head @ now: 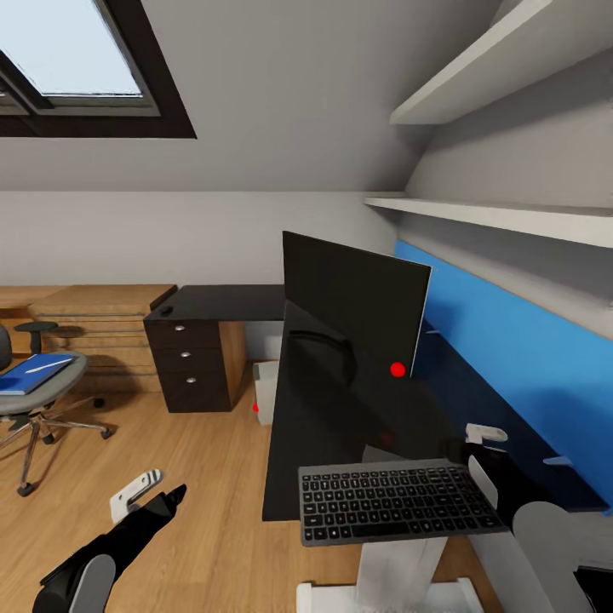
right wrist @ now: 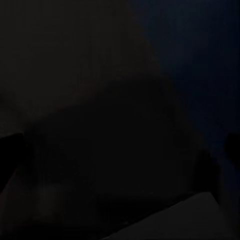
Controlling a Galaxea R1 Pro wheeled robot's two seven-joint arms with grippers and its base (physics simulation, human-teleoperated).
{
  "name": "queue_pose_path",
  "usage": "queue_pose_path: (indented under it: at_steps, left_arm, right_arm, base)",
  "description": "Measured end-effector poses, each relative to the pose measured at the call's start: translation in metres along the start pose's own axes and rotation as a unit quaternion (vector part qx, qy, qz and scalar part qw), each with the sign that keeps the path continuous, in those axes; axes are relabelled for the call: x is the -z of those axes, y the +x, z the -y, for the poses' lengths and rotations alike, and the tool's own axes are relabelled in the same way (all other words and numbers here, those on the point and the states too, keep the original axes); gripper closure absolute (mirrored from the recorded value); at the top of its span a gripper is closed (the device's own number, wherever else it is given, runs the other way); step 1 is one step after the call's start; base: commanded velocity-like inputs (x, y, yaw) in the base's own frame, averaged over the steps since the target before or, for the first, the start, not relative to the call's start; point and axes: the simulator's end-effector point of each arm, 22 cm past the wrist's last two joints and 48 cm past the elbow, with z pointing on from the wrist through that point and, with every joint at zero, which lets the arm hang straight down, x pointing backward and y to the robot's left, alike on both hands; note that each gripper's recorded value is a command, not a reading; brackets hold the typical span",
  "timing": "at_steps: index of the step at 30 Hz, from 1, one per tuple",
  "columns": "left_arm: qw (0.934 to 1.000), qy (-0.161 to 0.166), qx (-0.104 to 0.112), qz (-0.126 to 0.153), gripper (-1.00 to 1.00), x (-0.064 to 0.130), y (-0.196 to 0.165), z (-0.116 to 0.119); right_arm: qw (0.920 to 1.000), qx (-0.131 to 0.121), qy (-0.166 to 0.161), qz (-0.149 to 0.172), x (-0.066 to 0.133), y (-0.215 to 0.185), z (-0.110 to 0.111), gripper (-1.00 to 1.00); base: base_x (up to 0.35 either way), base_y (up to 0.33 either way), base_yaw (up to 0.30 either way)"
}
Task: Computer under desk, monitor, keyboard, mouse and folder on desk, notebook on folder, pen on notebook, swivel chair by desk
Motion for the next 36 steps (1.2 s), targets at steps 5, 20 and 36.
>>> queue_pose_path:
  at_steps: [5,20,36]
  left_arm:
    - [0.9999,0.008,-0.007,-0.009,-1.00,-0.002,0.009,0.010]
    - [0.9966,0.034,-0.048,-0.058,-1.00,-0.009,0.056,0.042]
    - [0.9966,0.033,-0.048,-0.058,-1.00,-0.009,0.056,0.041]
  right_arm:
    - [1.0000,0.000,0.000,0.000,0.000,0.000,0.000,-1.00]
    - [1.0000,0.000,0.001,0.001,0.000,0.000,0.001,-1.00]
    - [1.0000,0.000,0.001,0.001,0.000,0.000,0.001,-1.00]
  base:
    - [-0.106,0.000,0.000]
    - [-0.143,0.000,0.000]
    - [-0.057,0.000,0.000]
